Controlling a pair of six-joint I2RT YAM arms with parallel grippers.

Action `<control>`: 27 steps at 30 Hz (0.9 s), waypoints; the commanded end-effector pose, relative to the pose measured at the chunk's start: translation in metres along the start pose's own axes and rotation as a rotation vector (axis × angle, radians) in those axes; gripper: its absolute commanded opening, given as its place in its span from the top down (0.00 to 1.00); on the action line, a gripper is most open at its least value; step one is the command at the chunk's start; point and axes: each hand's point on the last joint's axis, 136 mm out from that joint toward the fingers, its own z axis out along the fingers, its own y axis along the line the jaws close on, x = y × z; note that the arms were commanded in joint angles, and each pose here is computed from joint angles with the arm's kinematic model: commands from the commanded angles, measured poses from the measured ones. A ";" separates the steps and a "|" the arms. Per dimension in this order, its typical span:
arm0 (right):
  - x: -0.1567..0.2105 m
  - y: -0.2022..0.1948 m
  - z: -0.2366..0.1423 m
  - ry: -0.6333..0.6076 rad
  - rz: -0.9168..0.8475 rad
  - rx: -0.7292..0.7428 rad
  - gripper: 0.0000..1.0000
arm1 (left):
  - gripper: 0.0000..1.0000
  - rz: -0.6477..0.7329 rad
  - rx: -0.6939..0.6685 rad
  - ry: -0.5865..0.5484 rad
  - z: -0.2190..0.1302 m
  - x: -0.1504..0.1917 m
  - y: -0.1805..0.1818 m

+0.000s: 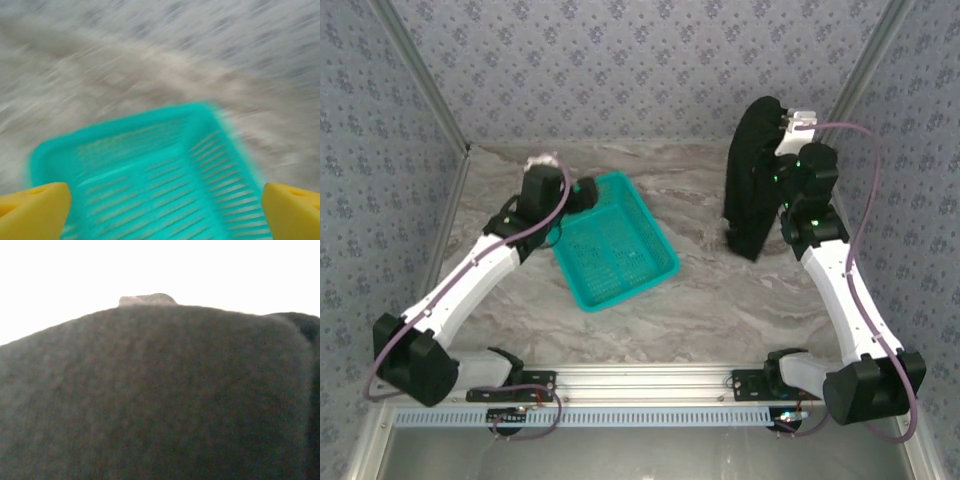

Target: Fold the inside-out t-shirt

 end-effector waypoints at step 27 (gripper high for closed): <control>0.022 0.020 0.010 0.105 0.029 -0.114 1.00 | 0.89 0.323 -0.468 0.295 0.118 -0.006 0.147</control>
